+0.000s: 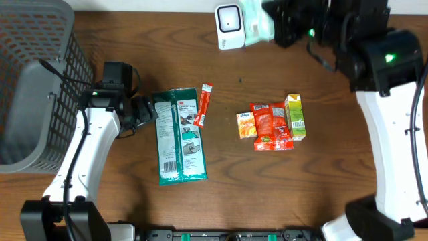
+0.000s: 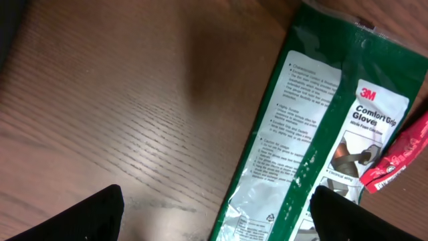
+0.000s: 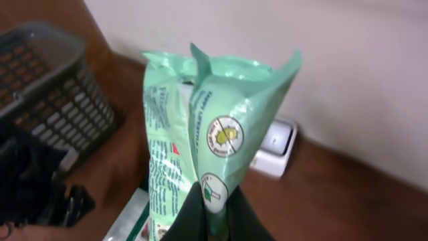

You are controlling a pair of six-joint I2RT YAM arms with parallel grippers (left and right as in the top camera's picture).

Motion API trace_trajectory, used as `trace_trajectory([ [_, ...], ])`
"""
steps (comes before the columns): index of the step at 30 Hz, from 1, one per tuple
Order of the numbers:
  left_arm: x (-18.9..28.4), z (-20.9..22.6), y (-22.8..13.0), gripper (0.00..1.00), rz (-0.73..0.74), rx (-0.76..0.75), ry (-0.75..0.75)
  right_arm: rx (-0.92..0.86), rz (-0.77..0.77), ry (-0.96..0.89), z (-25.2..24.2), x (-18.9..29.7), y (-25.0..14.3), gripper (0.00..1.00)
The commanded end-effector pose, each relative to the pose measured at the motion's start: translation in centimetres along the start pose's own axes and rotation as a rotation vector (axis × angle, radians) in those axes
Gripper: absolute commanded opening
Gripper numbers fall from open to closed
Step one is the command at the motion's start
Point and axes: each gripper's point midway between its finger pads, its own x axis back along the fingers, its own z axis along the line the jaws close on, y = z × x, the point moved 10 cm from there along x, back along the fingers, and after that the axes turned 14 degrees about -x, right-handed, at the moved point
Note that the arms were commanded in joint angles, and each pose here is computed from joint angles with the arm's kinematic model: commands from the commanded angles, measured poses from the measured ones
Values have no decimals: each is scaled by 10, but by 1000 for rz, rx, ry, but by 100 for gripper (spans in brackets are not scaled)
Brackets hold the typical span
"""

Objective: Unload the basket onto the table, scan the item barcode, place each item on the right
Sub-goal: 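Lift the wipes pack with the right gripper toward the scanner, then hold the wipes pack under the white scanner with the right gripper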

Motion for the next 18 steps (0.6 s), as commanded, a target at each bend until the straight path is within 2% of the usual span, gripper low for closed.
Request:
trace_trajectory([
  [1,2,1,2,90,-9,-7,12,50,-19,-38,-5,-35,6,1],
  [10,2,1,2,90,-9,-7,12,363,-33,-371,-18,-145,-16,1],
  [18,2,1,2,90,-9,-7,12,665,-31,-502,-25,-220,-41,1],
])
